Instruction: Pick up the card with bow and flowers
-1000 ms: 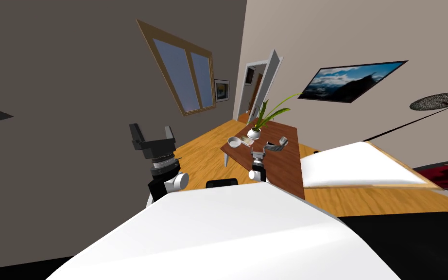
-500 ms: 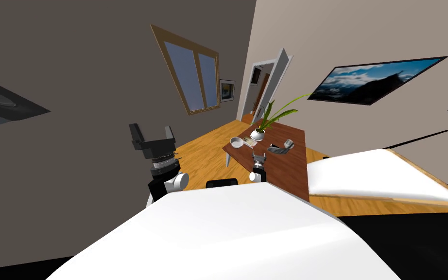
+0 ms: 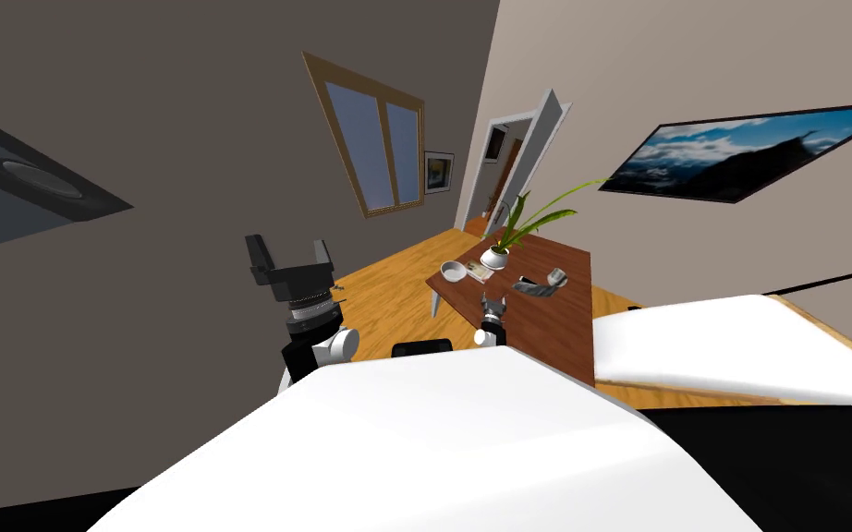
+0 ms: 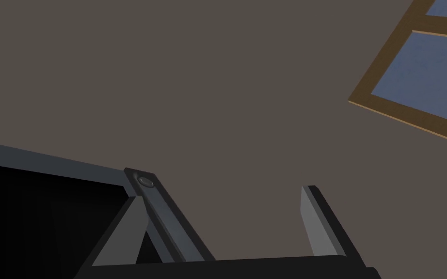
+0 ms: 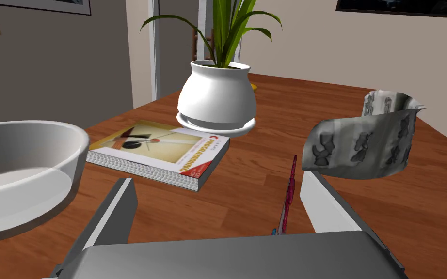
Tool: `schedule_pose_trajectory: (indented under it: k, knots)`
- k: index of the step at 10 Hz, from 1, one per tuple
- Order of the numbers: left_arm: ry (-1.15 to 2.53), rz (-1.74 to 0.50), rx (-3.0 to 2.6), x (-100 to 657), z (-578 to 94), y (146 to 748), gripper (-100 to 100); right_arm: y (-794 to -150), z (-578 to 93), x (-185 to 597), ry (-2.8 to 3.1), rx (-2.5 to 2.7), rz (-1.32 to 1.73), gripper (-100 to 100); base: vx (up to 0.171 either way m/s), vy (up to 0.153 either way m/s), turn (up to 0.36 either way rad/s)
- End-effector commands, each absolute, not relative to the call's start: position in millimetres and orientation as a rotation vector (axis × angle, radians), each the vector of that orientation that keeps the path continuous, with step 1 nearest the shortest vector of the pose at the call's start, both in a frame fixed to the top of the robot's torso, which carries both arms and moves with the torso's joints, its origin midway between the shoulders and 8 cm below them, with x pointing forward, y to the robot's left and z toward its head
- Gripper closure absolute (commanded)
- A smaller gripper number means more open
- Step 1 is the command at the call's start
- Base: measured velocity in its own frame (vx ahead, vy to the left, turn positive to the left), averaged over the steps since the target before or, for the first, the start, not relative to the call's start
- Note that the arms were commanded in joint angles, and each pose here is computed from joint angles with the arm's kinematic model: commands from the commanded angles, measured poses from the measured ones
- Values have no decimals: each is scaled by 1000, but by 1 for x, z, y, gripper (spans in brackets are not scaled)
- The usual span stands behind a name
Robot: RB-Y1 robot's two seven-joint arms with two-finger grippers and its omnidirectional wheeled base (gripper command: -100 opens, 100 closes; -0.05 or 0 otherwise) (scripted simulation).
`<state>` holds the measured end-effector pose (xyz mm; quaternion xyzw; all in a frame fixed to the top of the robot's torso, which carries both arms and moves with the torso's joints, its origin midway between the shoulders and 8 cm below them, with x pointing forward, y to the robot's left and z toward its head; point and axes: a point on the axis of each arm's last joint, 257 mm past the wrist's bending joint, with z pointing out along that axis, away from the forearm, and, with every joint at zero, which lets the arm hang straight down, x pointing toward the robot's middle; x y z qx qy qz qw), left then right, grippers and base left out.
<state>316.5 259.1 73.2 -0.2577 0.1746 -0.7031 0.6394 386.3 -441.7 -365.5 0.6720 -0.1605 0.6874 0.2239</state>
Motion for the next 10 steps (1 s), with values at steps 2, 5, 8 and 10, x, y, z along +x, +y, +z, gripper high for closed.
schedule_pose_trajectory:
  k: [2,5,8,10]
  knots:
    - [398,-1604,-588,316,73,259,0,-452,-393,368,-548,1905,1848,-100,-9,-32,93]
    - [398,-1604,-588,316,73,259,0,-464,-429,345,-703,1956,1775,-100,-6,-31,105]
    - [398,-1604,-588,316,73,259,0,-467,-437,338,-743,1966,1755,-100,-1,-20,31]
    - [398,-1604,-588,316,73,259,0,-471,-450,328,-799,1979,1724,-100,0,-21,53]
